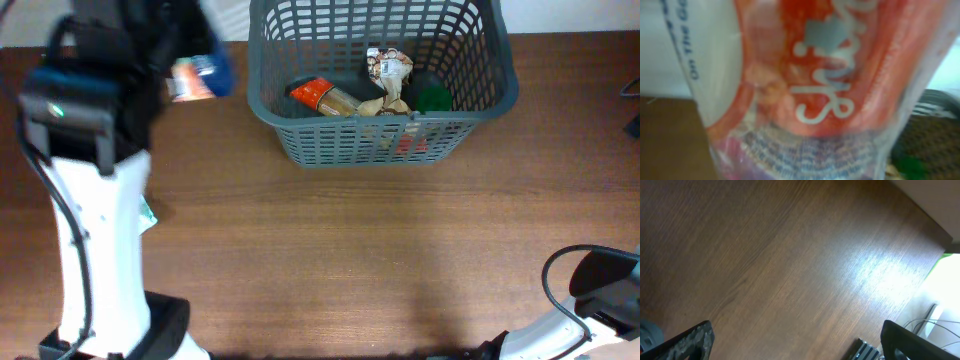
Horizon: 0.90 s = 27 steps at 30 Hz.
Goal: Pack container
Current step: 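Lift the tissue pack and carry it over the basket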
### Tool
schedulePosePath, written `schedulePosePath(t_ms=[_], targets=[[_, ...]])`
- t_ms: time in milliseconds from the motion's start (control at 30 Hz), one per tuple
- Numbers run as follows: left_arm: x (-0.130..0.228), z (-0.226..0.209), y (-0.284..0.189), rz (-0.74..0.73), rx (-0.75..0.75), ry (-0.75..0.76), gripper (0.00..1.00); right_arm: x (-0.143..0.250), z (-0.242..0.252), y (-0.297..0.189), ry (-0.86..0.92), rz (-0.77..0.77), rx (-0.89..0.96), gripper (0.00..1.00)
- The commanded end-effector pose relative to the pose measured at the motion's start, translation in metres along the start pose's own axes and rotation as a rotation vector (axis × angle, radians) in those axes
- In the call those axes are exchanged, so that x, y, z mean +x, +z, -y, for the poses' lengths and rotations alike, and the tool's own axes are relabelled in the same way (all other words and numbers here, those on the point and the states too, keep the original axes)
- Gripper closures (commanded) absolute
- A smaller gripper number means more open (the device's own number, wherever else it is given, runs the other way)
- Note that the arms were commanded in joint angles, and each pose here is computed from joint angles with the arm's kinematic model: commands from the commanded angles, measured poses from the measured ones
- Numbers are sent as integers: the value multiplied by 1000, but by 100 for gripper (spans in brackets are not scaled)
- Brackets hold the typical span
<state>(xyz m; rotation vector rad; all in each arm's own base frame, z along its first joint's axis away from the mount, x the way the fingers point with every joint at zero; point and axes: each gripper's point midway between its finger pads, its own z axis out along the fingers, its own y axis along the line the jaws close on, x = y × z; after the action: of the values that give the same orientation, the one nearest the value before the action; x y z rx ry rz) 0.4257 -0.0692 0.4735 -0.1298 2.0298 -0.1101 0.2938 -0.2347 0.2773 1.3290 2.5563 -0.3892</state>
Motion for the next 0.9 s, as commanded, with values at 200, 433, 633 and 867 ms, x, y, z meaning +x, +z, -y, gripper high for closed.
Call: schedulePosePath(t_ms=[200,433,633,867], targets=[[30,117,5,18,91,139,98,0,-1,2,8,-4,0,1],[86,158,63,-105,78,232,98,0,-1,2,8,-4,0,1],[122,169,108,-180,49,273,98,0,-1,2,8,-4,0,1],[137,169,126,-210,32,286,69,0,-1,2,8,-4,0,1]])
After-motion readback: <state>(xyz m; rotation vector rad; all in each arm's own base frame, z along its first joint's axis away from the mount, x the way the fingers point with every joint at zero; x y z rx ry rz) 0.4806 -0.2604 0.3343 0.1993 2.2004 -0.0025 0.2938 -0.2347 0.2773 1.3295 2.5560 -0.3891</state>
